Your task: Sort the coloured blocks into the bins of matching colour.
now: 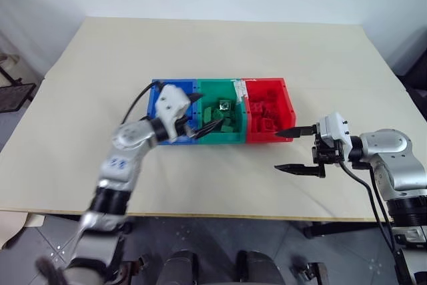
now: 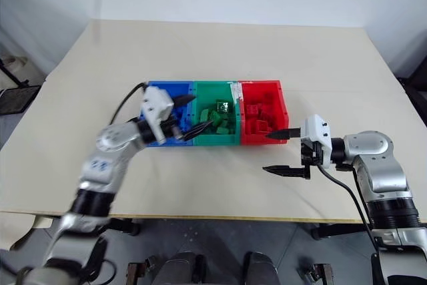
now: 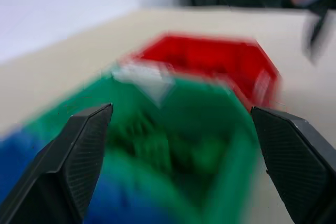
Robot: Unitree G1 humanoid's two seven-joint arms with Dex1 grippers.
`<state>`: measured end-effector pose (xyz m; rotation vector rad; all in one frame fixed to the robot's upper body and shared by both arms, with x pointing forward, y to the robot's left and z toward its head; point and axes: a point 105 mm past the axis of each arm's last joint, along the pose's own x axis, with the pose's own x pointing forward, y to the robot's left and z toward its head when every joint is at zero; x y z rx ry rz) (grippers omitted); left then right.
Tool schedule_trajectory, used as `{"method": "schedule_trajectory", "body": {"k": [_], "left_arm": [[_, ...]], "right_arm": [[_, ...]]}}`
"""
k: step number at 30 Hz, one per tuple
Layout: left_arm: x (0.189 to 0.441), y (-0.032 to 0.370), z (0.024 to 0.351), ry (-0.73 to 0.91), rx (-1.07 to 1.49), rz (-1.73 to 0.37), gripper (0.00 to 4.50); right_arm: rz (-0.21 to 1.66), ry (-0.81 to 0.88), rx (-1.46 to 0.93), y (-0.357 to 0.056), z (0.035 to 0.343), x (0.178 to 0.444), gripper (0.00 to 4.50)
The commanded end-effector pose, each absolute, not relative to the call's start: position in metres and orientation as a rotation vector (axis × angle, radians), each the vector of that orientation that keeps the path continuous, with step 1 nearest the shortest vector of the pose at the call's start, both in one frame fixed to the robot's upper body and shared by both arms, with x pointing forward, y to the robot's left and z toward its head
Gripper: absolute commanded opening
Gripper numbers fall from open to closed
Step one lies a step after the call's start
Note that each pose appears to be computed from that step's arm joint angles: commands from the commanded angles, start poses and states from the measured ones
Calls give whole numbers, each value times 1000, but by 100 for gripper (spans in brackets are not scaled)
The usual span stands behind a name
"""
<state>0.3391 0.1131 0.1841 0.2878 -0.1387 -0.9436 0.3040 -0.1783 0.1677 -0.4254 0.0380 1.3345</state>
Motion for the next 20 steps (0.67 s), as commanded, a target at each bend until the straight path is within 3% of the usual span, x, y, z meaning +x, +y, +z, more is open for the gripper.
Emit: {"method": "schedule_trajectory", "body": {"k": [1, 7, 11, 20], "left_arm": [[312, 132, 206, -183, 208, -970, 446], [263, 213, 179, -25, 187, -891, 446], [245, 240, 172, -5, 189, -854, 446], [244, 250, 181, -55, 216, -829, 446]], "right_arm": [[1329, -13, -433, -183, 182, 306, 450], [1293, 22, -383, -203, 182, 314, 450], [1252, 29, -380, -216, 184, 320, 450], [1210, 25, -379, -224, 183, 323, 450]]}}
